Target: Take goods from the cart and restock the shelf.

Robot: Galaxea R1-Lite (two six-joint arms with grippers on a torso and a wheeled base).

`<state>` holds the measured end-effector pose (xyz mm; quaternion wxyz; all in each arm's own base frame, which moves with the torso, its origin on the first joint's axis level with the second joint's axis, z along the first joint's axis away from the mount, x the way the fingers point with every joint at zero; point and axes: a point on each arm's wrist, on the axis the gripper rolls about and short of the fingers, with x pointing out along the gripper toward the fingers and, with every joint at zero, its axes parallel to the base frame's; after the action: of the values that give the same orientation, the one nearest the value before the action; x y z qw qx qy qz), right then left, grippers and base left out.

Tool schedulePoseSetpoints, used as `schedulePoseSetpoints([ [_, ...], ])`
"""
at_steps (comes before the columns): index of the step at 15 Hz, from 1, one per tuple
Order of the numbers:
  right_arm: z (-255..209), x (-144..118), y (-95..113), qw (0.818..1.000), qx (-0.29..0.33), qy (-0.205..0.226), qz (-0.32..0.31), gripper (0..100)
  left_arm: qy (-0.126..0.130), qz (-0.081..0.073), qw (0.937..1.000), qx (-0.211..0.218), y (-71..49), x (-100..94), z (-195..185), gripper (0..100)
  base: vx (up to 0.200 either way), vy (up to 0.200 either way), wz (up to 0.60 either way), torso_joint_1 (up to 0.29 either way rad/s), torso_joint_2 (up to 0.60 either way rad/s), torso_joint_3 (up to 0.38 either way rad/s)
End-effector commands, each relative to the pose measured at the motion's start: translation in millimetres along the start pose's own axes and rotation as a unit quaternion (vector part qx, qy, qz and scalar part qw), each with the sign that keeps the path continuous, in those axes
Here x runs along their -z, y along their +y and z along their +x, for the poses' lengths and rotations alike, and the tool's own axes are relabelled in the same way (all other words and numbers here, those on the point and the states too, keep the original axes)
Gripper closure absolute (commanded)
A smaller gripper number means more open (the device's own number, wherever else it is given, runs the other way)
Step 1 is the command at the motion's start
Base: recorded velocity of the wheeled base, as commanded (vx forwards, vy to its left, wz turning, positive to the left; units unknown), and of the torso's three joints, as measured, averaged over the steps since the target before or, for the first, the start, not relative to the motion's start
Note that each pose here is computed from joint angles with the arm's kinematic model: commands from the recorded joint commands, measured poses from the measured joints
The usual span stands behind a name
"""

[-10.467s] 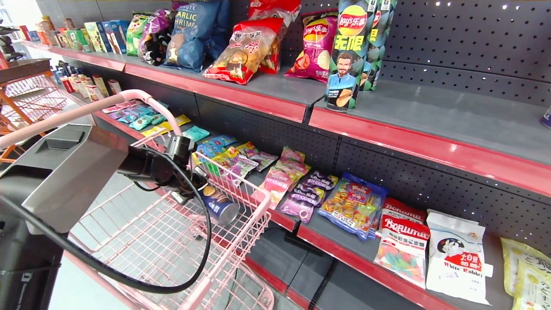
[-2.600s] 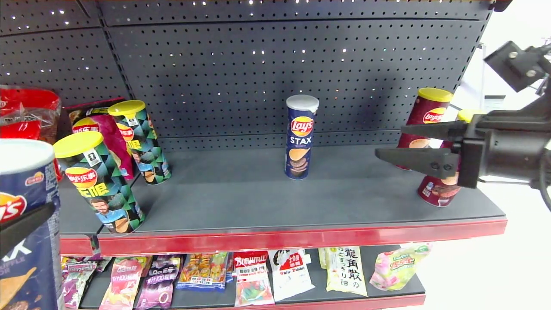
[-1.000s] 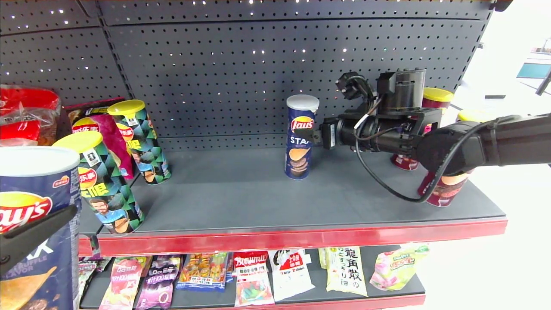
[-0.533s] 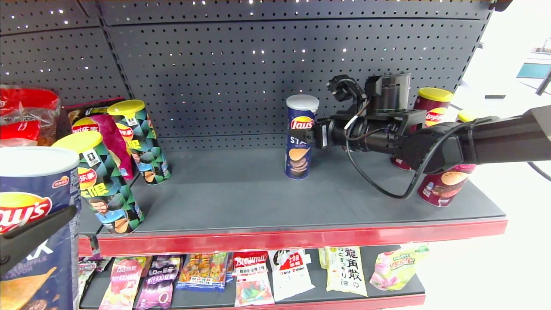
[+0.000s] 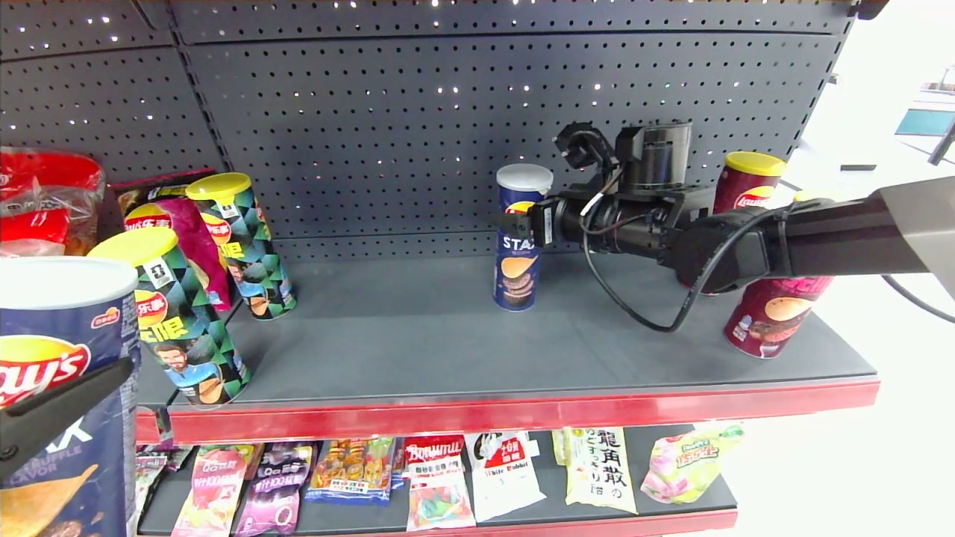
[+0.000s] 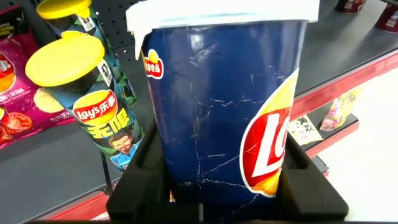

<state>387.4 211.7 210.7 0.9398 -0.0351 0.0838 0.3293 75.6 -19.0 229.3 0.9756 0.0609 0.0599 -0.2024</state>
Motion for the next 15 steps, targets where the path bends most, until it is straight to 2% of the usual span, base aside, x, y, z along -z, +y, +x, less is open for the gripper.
schedulePoseSetpoints([
  [1,8,5,4,1.0,-0.005,0.003,0.0,0,0.001,0.0,1.0,0.0,-0.1,1.0,0,100,0.0,0.0,0.0,0.0,0.0,0.0],
  [2,9,5,4,1.0,-0.006,0.003,-0.001,0,0.0,0.0,1.0,-0.001,-0.3,1.2,-1,100,0.0,0.0,0.0,0.0,0.0,0.0],
  [3,12,6,4,1.0,-0.006,0.002,-0.002,100,-0.001,0.0,1.0,-0.001,-0.5,1.5,-2,100,0.0,0.0,0.0,0.0,0.0,0.0],
  [6,18,-1,8,1.0,0.011,-0.012,-0.005,100,0.0,0.0,1.0,-0.001,-0.5,1.9,-2,100,0.0,0.0,0.0,0.0,0.0,0.0],
  [11,5,-20,31,0.999,0.016,-0.032,-0.011,100,-0.001,0.0,1.0,-0.002,-0.6,1.8,-2,100,0.0,0.0,0.0,0.0,0.0,0.0],
  [15,-32,-17,48,0.999,0.051,-0.004,-0.013,100,0.0,0.0,1.0,-0.001,-0.5,1.9,-2,100,0.0,0.0,0.0,0.0,0.0,0.0],
])
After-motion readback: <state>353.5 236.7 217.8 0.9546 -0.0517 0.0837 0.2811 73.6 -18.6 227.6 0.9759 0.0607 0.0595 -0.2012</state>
